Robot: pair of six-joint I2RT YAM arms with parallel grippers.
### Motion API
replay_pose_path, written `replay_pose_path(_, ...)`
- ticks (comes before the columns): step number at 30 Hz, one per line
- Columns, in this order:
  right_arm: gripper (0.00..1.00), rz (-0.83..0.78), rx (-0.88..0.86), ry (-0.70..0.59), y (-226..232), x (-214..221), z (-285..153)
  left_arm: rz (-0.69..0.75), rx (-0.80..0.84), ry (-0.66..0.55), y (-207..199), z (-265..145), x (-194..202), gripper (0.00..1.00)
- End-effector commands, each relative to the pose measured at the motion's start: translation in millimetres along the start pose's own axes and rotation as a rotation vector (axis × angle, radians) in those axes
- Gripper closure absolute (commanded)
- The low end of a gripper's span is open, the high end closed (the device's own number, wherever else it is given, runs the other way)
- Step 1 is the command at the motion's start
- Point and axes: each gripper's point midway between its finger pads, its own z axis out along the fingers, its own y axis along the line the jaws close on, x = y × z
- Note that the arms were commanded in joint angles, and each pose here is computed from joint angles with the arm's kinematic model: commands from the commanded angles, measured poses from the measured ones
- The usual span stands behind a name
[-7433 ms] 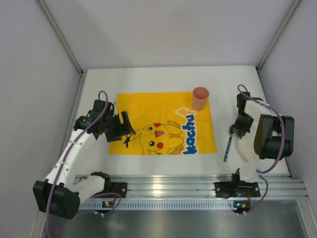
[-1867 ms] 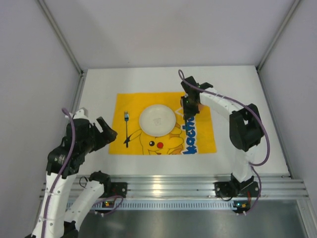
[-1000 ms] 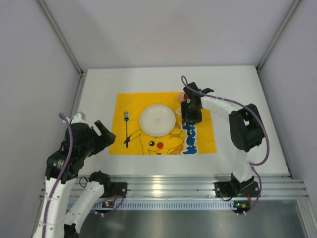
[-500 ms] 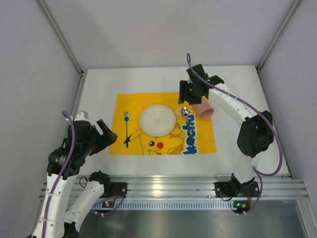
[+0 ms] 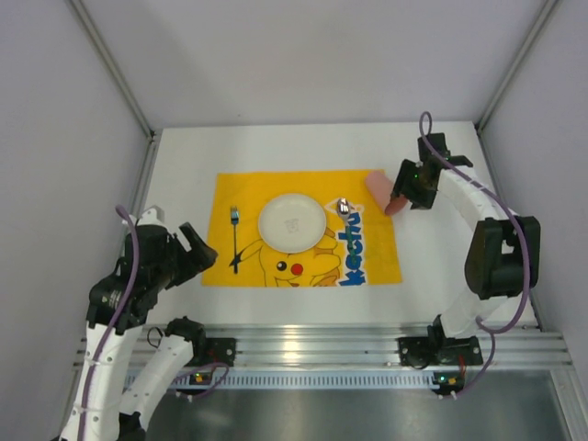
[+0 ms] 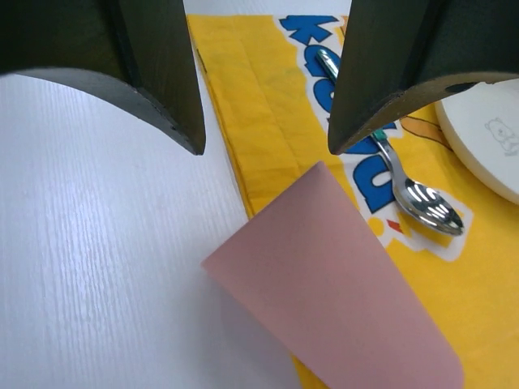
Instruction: Set the dinner table for one person
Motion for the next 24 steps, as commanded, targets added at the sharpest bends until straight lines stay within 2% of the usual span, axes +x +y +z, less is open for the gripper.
replay_pose_path(1,0.37,-0.007,-0.114,-0.102,18,-35,-2,0.03,0.004,0.014,-2,1,-1,0.16)
replay_pose_path(5,0.38,0.032,-0.244,-0.115,43,-43,-1,0.044,-0.007,0.003,-5,0,-9,0.15)
replay_pose_path(17,0.41,0.124,-0.276,-0.064,43,-24,37,0.046,-0.02,0.015,-4,6,-8,0.15)
replay_pose_path(22,0.41,0.12,-0.296,-0.13,45,-34,27,0.048,-0.026,0.006,-2,8,-9,0.15)
replay_pose_path(24,0.46,0.146,-0.32,-0.161,48,-37,28,0.045,-0.021,0.016,-3,10,-7,0.15)
